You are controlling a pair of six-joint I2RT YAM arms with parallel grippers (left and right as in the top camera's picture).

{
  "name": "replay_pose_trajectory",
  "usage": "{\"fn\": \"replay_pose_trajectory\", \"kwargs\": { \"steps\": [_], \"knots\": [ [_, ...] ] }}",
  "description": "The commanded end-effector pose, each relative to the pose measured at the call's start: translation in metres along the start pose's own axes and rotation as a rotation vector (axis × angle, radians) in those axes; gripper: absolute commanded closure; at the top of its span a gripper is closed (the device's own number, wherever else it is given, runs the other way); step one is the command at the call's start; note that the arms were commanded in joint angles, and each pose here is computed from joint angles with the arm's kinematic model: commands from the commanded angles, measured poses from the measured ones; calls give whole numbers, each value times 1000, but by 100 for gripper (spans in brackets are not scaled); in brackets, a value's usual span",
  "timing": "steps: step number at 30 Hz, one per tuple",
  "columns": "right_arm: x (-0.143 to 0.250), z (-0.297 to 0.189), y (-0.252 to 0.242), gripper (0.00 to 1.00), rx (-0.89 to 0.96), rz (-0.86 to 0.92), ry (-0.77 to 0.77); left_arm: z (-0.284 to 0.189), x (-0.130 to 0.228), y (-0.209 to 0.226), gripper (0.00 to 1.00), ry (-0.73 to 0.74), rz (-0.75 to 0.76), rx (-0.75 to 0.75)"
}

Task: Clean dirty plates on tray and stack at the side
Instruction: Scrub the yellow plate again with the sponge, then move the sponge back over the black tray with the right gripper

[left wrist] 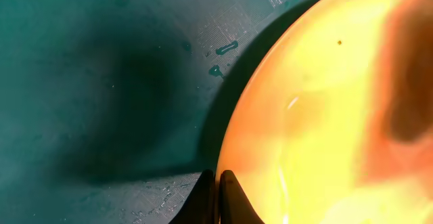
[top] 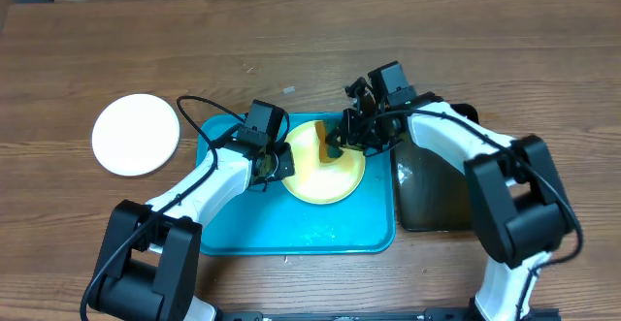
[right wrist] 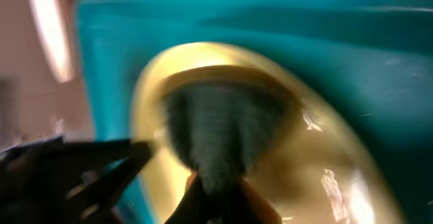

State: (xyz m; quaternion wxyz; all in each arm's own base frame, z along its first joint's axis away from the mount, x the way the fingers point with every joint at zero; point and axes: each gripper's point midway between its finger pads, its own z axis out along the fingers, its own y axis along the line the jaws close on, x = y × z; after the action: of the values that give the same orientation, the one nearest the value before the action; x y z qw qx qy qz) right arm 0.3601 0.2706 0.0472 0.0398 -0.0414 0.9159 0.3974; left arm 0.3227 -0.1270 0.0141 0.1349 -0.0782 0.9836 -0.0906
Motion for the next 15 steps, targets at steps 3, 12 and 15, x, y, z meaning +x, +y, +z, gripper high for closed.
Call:
{"fn": "replay_pose_trajectory", "kwargs": {
  "steps": [3,12,15],
  "knots": [
    [3,-61,53,96,-99,-164,-51,1,-1,0,96,3,15,-1],
    [13,-134,-84,96,440,142,-100,1,-2,0,96,2,21,0],
    [24,-158,-119,96,610,209,-93,1,-2,0,96,1,21,0]
  ]
}}
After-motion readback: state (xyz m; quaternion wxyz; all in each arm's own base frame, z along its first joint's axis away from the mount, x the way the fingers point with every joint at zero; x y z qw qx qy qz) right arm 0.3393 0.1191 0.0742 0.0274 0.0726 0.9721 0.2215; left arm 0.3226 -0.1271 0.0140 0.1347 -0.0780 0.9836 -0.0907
